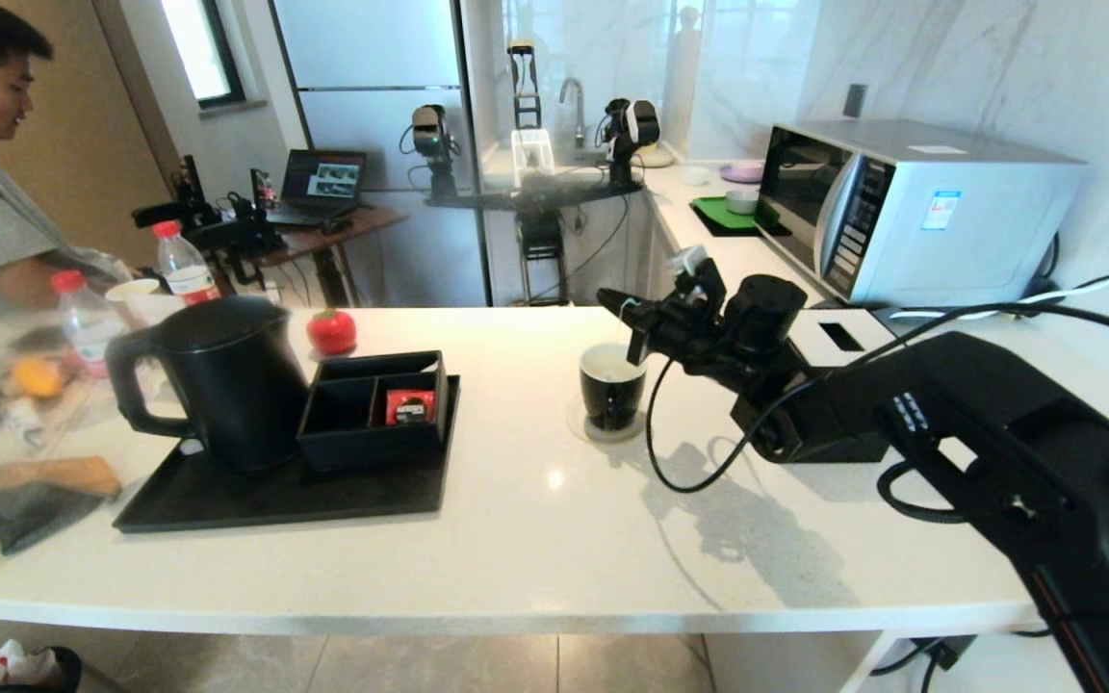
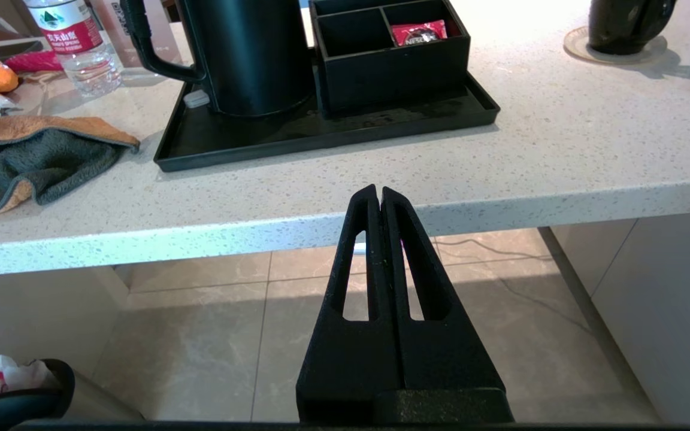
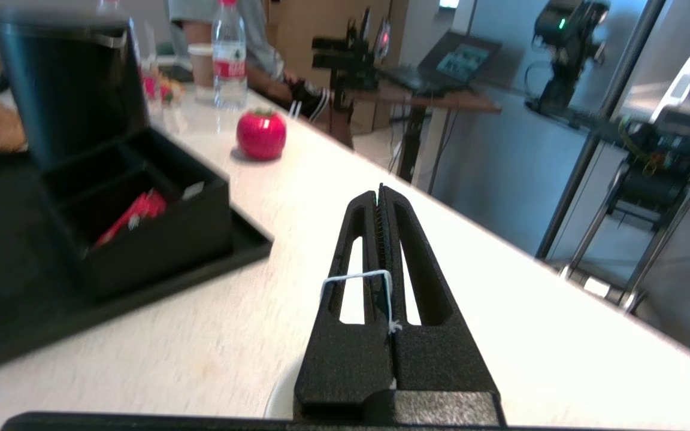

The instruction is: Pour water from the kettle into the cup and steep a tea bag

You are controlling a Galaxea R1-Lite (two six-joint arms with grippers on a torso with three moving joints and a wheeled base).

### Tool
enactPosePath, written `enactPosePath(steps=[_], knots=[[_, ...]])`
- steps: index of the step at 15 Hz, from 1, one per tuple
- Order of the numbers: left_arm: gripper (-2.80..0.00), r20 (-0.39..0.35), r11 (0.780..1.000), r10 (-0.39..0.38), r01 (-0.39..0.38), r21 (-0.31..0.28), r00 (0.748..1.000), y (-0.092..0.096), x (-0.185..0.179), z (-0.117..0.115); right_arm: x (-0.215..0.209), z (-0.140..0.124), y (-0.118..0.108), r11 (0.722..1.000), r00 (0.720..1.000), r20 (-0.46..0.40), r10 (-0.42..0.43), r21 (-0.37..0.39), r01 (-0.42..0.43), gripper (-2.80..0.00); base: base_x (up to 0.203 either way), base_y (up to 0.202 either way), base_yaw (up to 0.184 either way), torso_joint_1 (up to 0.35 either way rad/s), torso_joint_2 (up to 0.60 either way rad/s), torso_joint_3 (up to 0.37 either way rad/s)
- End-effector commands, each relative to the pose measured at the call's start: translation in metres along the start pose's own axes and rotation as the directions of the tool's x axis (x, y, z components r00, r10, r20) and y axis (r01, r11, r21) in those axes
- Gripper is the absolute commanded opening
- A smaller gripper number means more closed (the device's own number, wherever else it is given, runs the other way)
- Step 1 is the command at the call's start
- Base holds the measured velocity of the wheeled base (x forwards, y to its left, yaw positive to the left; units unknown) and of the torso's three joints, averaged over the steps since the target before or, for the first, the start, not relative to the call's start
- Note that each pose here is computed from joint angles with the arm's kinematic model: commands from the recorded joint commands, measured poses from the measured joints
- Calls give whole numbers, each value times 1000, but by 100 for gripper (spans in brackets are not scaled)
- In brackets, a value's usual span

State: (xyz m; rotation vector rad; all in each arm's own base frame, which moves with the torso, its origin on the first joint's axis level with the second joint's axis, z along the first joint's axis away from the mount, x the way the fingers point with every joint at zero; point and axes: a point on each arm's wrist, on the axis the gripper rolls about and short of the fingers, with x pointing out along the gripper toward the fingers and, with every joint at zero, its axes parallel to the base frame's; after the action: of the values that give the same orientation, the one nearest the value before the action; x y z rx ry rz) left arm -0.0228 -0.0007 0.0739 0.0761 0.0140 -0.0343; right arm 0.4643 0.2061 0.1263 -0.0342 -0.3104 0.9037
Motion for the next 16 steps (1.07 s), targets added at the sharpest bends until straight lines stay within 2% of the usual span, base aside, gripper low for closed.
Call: enactPosePath(steps=[1, 3, 6, 9, 14, 16], knots=[[-280, 0, 1000, 0, 0, 0, 1000, 0, 0, 0, -14, -23, 10, 1000, 999, -45, 7, 26, -6, -280, 0, 0, 0, 0, 0, 0], [-280, 0, 1000, 0, 0, 0, 1000, 0, 0, 0, -20, -28, 13, 1000, 999, -49, 7, 28, -6, -280, 0, 0, 0, 0, 0, 0], [-280, 0, 1000, 0, 0, 0, 1000, 0, 0, 0, -17, -22, 10, 1000, 999, -36, 4, 21, -3, -280, 0, 0, 0, 0, 0, 0], [-280, 0, 1000, 0, 0, 0, 1000, 0, 0, 0, -7, 3, 2, 1000, 1000, 16, -1, -9, 1, -280, 0, 0, 0, 0, 0, 0], [-280, 0, 1000, 0, 0, 0, 1000, 0, 0, 0, 20, 61, -17, 998, 994, 112, -2, -65, 9, -280, 0, 0, 0, 0, 0, 0], [-280, 0, 1000, 0, 0, 0, 1000, 0, 0, 0, 23, 63, -22, 998, 996, 92, -6, -56, 11, -280, 0, 0, 0, 0, 0, 0]])
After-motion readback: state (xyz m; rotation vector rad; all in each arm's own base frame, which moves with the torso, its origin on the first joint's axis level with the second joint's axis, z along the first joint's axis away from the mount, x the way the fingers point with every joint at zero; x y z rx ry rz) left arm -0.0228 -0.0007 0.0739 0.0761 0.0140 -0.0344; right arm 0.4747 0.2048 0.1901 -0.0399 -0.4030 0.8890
